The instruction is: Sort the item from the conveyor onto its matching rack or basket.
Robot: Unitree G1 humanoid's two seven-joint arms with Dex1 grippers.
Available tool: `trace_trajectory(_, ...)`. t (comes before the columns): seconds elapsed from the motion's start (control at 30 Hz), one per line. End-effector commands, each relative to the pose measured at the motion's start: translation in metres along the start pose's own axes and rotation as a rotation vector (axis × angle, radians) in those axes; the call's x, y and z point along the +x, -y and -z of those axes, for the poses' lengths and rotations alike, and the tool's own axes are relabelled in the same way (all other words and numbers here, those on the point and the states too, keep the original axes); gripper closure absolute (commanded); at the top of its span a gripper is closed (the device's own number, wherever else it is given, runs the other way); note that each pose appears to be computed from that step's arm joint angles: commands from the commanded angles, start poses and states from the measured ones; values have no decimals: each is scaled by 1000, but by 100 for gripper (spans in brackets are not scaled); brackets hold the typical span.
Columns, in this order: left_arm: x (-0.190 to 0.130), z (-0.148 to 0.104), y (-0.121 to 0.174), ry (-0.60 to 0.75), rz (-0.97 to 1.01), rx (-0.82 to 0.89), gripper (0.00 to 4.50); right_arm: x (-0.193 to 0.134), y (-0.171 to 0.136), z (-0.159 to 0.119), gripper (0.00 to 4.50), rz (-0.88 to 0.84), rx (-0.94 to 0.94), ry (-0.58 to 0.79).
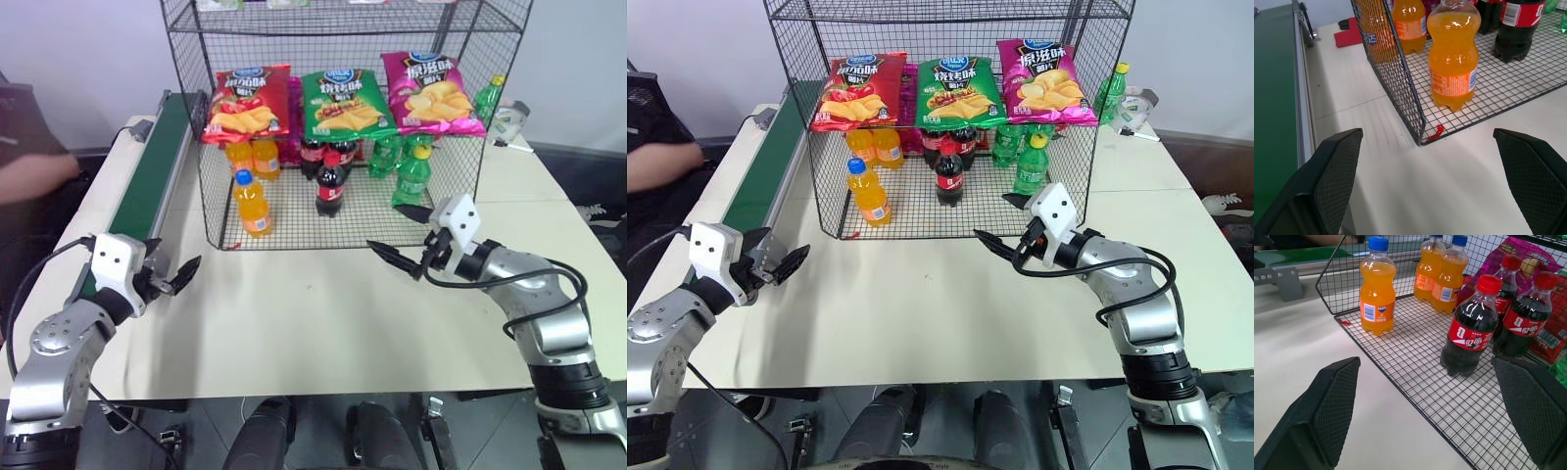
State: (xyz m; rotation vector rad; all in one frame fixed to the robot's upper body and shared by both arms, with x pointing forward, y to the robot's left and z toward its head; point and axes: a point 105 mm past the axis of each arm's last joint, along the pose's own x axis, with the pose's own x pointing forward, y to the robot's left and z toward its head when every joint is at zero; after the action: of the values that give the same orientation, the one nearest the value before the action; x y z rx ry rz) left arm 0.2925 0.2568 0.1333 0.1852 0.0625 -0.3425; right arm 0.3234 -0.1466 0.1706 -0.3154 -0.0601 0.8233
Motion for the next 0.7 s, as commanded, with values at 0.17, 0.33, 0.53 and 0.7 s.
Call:
trace_trajectory(0.17,-4,-13,-7,34,-25,41,2,1,-3,-11,0,-1,-22,50)
trace_trajectory(0.33,-4,-13,-8,31,-34,44,2,1,-4,-10,0,1,-14,50)
trace_trajectory(0.53,-3,-13,-12,35,-61,54,2,3,-4,-9,0,3,1,54)
trace_trajectory(0.7,-2,-12,-14,28,-77,45,2,7,-4,-10,0,7,11,60)
